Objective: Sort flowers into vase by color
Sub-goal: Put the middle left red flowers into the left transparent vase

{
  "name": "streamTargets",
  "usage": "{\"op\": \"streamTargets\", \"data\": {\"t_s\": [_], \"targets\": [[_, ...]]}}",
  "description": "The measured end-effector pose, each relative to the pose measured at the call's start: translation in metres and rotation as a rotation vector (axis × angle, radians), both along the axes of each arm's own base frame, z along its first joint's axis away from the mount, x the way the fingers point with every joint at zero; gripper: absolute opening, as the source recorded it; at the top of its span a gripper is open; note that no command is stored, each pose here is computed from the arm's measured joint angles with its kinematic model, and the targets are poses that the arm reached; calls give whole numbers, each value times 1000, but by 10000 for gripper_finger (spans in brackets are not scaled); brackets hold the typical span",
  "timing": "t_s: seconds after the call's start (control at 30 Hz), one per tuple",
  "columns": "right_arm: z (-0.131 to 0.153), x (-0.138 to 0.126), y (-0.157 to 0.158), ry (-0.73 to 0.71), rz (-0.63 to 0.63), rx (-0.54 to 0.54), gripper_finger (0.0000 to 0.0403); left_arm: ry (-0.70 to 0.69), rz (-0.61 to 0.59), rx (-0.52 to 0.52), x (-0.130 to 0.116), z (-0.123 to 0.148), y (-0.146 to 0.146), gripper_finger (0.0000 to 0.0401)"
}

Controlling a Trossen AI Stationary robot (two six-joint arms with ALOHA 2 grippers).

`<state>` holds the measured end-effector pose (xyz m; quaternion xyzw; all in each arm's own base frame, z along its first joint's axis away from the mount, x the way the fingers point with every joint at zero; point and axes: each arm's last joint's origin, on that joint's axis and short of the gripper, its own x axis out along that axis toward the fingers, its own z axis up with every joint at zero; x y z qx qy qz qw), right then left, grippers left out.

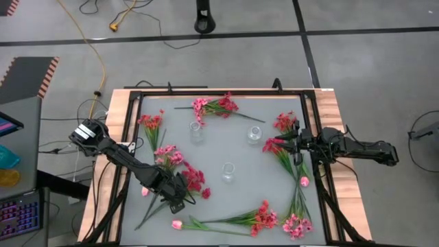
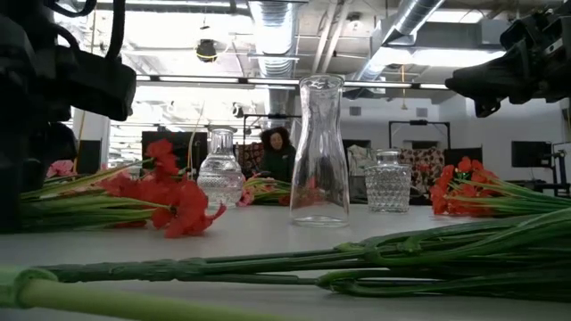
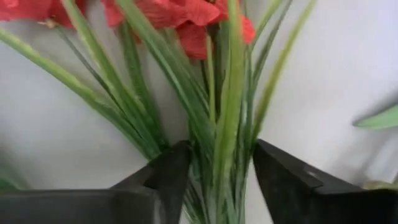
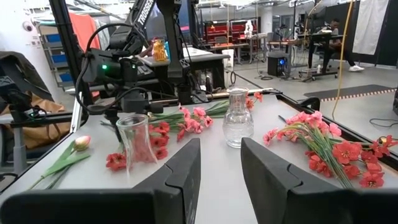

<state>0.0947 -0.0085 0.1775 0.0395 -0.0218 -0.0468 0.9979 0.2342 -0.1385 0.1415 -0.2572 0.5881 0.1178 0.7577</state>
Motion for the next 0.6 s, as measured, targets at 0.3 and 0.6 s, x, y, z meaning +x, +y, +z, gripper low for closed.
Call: {"op": "streamTargets", "data": {"t_s": [0.3,0.6], "targets": [[0,0,0,-1,0,0,141,-18,36,33,0,-1,2,24],[10,-1,0,-104,0,-10,141,-61,34,47,1,6,5,4]]}}
